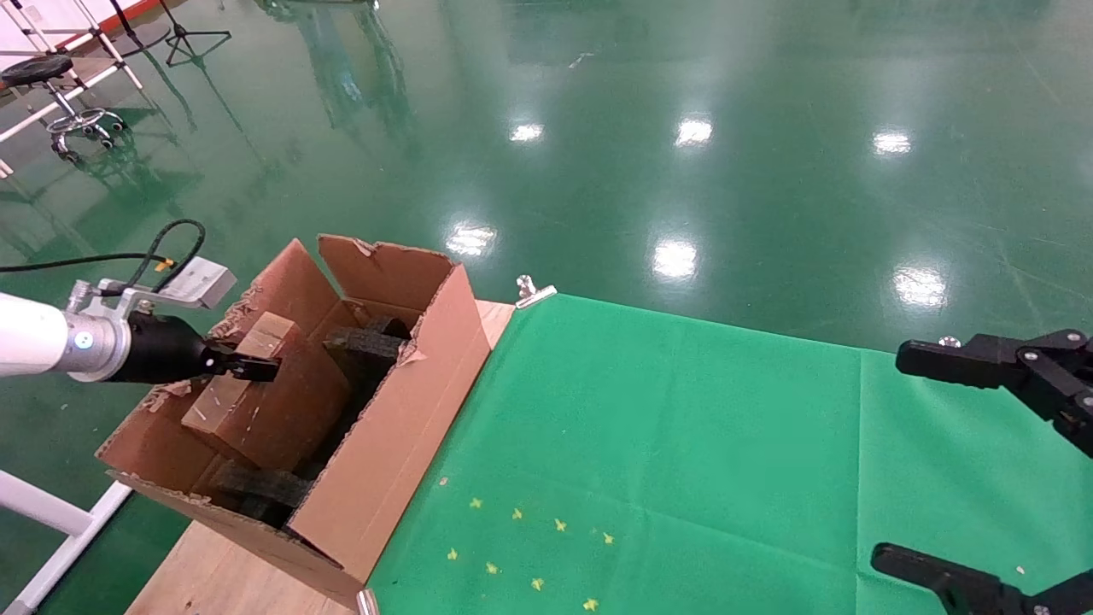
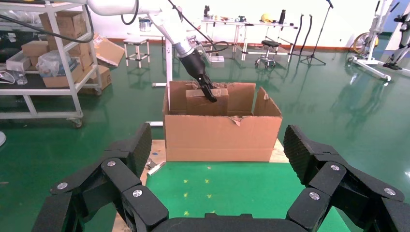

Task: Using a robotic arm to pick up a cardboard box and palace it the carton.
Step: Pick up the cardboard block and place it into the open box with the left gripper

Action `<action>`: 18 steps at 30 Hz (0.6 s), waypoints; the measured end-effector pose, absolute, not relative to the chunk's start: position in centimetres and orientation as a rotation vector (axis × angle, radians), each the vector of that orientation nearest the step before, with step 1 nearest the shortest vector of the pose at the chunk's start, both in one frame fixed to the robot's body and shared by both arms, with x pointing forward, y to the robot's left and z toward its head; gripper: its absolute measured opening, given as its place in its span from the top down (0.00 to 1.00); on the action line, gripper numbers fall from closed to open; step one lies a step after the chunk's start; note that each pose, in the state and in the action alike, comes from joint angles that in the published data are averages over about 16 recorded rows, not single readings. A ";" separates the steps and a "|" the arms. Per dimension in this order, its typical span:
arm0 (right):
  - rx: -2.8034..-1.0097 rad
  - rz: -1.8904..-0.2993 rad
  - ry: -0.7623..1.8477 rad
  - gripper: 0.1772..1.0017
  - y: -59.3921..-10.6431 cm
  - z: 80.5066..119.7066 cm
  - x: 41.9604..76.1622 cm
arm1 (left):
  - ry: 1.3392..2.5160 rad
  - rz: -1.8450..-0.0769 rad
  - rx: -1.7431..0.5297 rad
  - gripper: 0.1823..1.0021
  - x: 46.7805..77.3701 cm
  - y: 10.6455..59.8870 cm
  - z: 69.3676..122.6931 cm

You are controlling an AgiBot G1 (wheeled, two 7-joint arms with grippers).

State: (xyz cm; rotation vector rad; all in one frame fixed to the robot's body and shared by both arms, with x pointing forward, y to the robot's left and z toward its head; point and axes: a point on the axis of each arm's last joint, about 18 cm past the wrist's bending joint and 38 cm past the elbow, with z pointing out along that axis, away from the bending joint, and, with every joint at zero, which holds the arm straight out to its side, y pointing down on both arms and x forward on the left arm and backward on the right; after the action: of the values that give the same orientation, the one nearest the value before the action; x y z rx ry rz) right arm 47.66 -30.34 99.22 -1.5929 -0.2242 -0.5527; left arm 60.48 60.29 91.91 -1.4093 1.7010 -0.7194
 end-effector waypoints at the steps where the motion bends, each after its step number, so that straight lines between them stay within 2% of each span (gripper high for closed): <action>1: -1.593 -0.553 -0.224 0.00 -30.3 99.2 47.7 | 1.700 -0.720 -1.413 0.71 60.5 60.3 91.8; 13: -1.593 -0.553 -0.224 0.00 -30.3 99.2 47.7 | 1.697 -0.734 -1.423 0.68 60.7 60.1 91.5; 18: -1.593 -0.553 -0.224 0.00 -30.3 99.2 47.7 | 1.700 -0.731 -1.420 0.63 60.6 60.1 91.6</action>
State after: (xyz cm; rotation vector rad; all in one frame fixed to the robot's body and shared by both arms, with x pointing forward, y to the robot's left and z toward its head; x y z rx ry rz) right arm 47.66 -30.34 99.22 -1.5927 -0.2239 -0.5527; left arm 60.64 60.12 91.58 -1.4195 1.7004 -0.7314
